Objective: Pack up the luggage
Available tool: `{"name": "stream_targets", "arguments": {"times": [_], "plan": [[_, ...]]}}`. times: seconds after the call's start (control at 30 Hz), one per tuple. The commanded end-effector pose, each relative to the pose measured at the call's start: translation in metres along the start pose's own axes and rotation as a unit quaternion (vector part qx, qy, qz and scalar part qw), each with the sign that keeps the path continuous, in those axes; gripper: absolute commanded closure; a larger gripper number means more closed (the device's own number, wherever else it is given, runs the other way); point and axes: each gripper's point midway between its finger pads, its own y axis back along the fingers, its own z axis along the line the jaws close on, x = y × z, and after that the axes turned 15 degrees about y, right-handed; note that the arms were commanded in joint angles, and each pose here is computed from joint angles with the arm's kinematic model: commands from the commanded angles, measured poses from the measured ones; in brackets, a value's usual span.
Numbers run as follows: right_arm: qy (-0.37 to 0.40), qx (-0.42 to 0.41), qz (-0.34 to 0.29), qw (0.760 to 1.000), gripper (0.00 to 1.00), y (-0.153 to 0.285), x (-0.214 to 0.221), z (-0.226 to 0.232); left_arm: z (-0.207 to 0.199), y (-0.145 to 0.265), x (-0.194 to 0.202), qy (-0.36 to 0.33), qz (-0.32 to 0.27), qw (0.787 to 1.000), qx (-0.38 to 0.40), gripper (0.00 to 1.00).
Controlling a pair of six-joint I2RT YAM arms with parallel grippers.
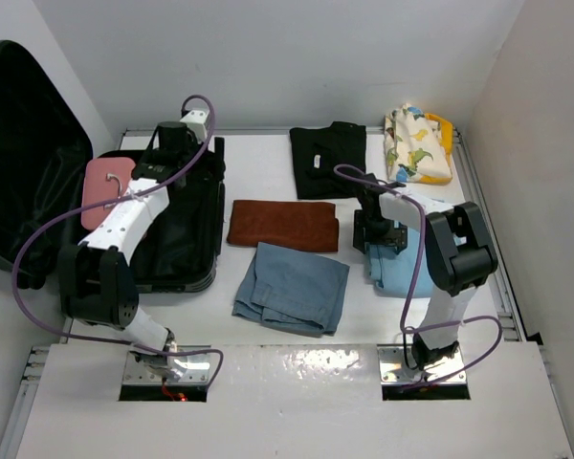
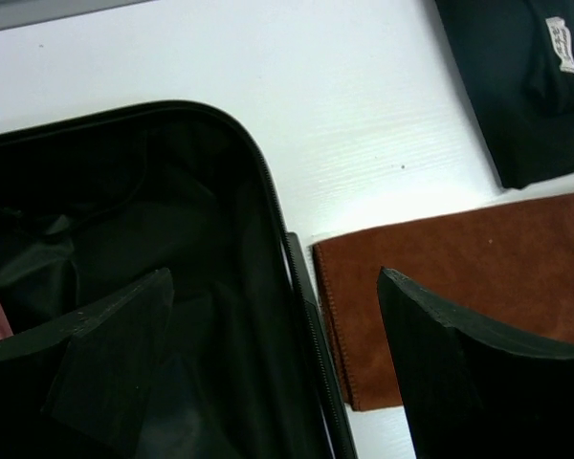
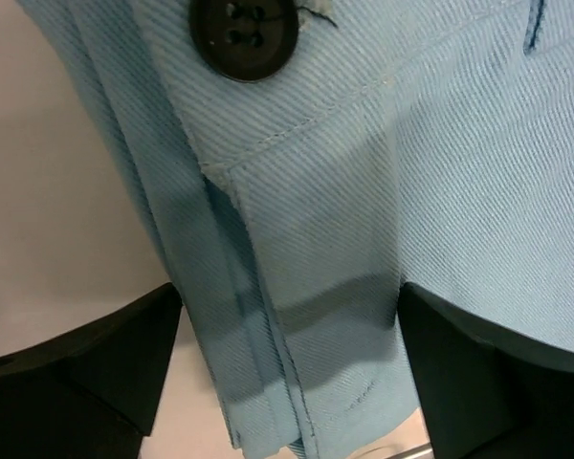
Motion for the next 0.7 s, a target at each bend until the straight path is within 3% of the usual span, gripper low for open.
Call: {"name": "stream_targets", "arguments": {"times": [0.0, 0.07, 0.13, 0.17, 0.2, 0.27, 0.4, 0.6, 0.67], "plan": [[0.002, 0.009, 0.035, 0.999, 0.12, -0.015, 0.018, 0.004, 0.002, 0.015, -0.034, 0.012, -0.059, 0.998, -0.001, 0.07], [-0.007, -0.008, 0.053, 0.999, 0.31, -0.021, 0.026, 0.005, 0.008, 0.015, -0.036, 0.019, -0.060, 0.998, -0.006, 0.07], [-0.017, -0.021, 0.062, 0.998, 0.57, -0.027, 0.029, 0.002, 0.011, 0.013, -0.033, 0.035, -0.056, 0.998, -0.005, 0.07], [-0.012, -0.027, 0.066, 0.997, 0.74, -0.028, 0.032, 0.001, 0.015, 0.013, -0.035, 0.043, -0.056, 0.997, -0.006, 0.07], [-0.024, -0.048, 0.071, 0.996, 0.99, -0.029, 0.032, 0.002, 0.015, 0.014, -0.035, 0.056, -0.054, 0.997, 0.004, 0.07], [-0.019, -0.057, 0.071, 0.996, 1.00, -0.027, 0.032, 0.002, 0.013, 0.013, -0.033, 0.067, -0.050, 0.996, 0.020, 0.07], [-0.013, -0.187, 0.028, 0.982, 1.00, 0.006, 0.008, 0.030, -0.005, 0.017, -0.023, 0.092, -0.040, 0.991, 0.087, 0.09], [-0.068, -0.311, -0.120, 0.940, 1.00, 0.093, -0.067, 0.041, -0.086, 0.037, 0.008, 0.075, 0.000, 0.973, 0.219, 0.09], [-0.087, -0.344, -0.126, 0.926, 1.00, 0.112, -0.076, 0.051, -0.118, 0.043, 0.023, 0.075, 0.016, 0.965, 0.251, 0.09]]}}
